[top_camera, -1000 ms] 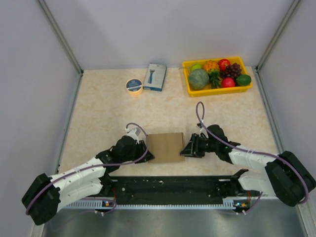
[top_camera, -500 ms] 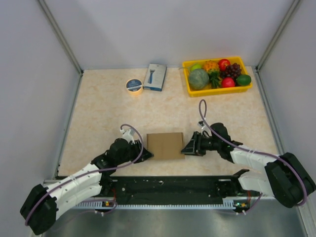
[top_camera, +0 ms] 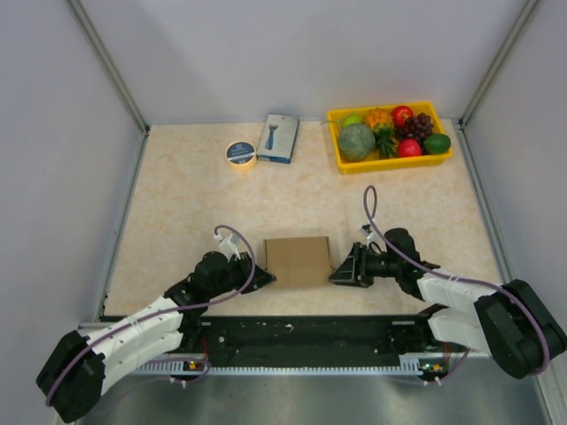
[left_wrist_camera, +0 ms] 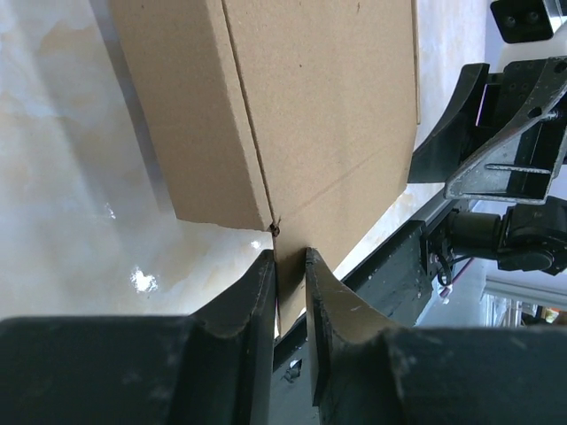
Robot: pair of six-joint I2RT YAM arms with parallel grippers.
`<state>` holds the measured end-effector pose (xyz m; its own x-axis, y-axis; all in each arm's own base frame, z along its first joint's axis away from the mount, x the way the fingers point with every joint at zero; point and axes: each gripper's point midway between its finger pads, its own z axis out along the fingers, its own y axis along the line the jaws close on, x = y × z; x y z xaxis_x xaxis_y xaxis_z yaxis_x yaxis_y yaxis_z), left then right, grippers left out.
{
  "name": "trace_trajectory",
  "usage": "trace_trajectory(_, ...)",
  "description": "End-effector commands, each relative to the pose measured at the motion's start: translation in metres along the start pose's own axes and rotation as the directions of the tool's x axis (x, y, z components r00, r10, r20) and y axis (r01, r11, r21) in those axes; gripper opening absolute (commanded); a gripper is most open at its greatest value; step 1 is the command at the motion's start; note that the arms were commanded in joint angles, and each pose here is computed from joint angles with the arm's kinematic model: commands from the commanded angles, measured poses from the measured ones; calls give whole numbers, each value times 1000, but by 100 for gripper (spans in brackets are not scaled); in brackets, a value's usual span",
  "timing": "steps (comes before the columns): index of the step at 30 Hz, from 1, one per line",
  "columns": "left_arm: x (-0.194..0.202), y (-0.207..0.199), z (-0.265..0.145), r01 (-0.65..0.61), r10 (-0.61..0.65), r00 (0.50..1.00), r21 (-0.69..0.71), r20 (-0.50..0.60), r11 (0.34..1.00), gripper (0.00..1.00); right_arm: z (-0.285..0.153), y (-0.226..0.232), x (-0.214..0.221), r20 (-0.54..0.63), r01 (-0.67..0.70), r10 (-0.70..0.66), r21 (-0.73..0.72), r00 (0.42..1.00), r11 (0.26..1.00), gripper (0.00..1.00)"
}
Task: Fold the paper box
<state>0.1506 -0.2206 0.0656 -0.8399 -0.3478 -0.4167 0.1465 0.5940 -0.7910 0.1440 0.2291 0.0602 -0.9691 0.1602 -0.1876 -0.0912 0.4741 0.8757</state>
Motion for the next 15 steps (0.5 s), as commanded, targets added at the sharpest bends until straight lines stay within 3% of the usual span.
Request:
trace_trajectory(1,-4,-4,2,-3,2,1000,38,22,999,19,0,14,-16,49,76,-73,-57,996,995,48)
trace_trajectory(12,0,1,3,1,-1,1000,21,11,1000,0,4,8,-31,69,183,-183,2,981,983,45)
trace_trajectory(15,2,4,3,5,-5,1000,18,7,1000,0,4,2,-30,70,204,-205,23,976,979,46)
